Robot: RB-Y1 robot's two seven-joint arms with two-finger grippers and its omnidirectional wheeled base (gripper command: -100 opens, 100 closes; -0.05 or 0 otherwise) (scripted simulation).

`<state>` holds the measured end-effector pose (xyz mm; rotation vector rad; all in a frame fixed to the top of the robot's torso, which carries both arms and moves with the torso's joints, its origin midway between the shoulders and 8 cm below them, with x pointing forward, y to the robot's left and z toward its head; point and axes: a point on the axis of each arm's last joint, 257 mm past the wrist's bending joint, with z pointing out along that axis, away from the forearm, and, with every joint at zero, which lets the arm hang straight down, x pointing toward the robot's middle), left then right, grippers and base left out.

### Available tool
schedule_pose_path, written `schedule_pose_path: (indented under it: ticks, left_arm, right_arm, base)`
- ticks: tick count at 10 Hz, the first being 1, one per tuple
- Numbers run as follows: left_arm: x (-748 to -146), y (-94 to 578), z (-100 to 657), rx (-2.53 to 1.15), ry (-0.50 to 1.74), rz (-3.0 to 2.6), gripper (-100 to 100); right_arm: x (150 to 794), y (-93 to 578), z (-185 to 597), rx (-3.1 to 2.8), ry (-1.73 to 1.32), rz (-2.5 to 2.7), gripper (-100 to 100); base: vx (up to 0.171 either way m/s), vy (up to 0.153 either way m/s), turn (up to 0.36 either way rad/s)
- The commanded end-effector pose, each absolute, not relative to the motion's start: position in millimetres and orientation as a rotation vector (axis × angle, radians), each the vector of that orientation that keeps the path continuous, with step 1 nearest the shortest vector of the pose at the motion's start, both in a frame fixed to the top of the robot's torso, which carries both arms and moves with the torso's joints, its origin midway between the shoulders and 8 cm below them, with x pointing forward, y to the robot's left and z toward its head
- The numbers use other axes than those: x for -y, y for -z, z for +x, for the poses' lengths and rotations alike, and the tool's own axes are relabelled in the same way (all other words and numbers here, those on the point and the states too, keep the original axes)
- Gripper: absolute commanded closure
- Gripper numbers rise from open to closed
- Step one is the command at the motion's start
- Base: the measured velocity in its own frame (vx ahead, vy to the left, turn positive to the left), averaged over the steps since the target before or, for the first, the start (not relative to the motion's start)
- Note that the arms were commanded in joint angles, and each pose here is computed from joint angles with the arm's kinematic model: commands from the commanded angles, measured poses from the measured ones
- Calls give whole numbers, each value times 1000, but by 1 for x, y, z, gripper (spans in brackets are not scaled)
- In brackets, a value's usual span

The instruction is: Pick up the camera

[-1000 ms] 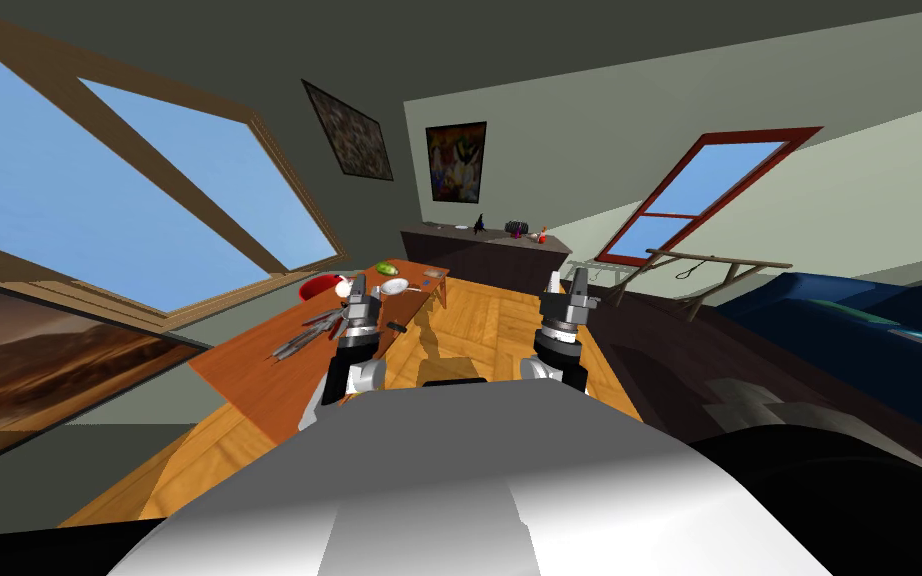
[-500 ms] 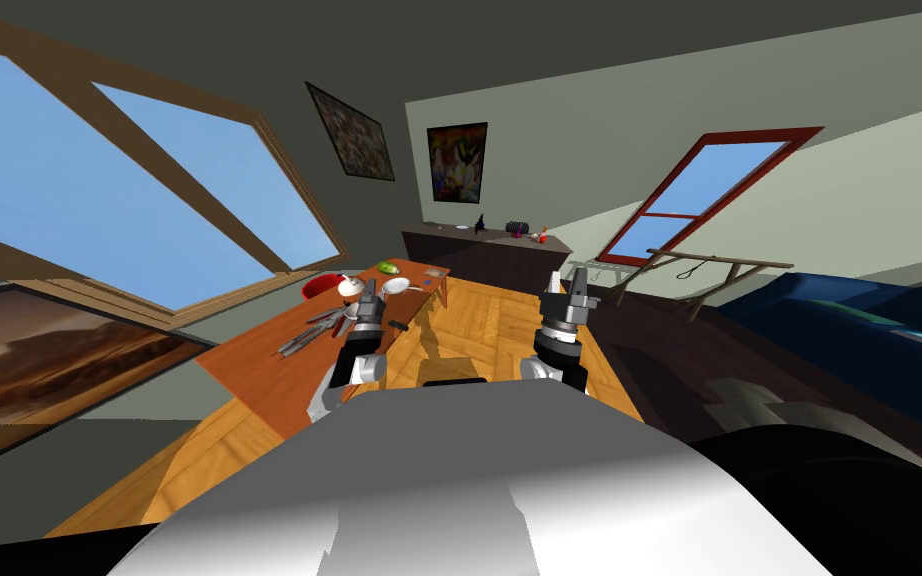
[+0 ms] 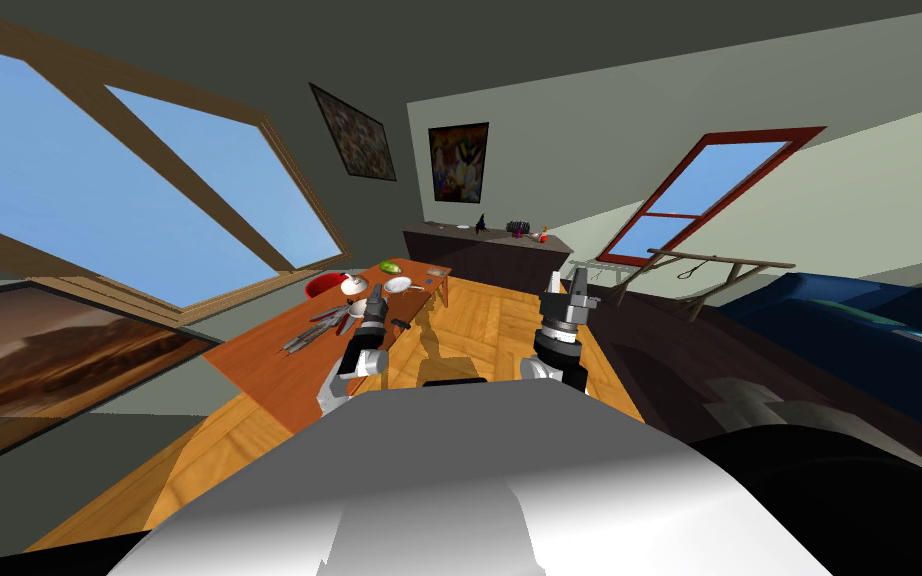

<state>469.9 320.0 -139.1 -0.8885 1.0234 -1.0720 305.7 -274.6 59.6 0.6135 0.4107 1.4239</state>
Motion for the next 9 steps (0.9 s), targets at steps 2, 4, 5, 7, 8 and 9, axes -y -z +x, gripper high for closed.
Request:
schedule_pose_path:
  ticks: [2, 4, 5, 7, 8, 9]
  left_arm:
    - [-332, 170, 483, -1075, 1033, -952, -100]
    - [-339, 191, 492, -1109, 1009, -997, -100]
    - [-341, 199, 492, -1119, 1001, -1010, -100]
    - [-347, 220, 500, -1152, 977, -1056, -100]
    - [-351, 230, 509, -1171, 965, -1088, -100]
    - [-353, 241, 507, -1184, 954, -1104, -100]
  right_arm:
    - [275, -60, 306, -411, -1424, 614, 0]
    - [275, -60, 306, -411, -1424, 614, 0]
    - [275, -60, 306, -411, -1424, 614, 0]
    - [275, -60, 306, -411, -1424, 614, 0]
    - [275, -60, 306, -411, -1424, 614, 0]
    - [275, -60, 306, -411, -1424, 614, 0]
  base:
    - [-27, 18, 3]
    - [-24, 17, 0]
    - [-19, 16, -2]
    - [-23, 22, -2]
    - [-23, 27, -5]
    - [-18, 20, -7]
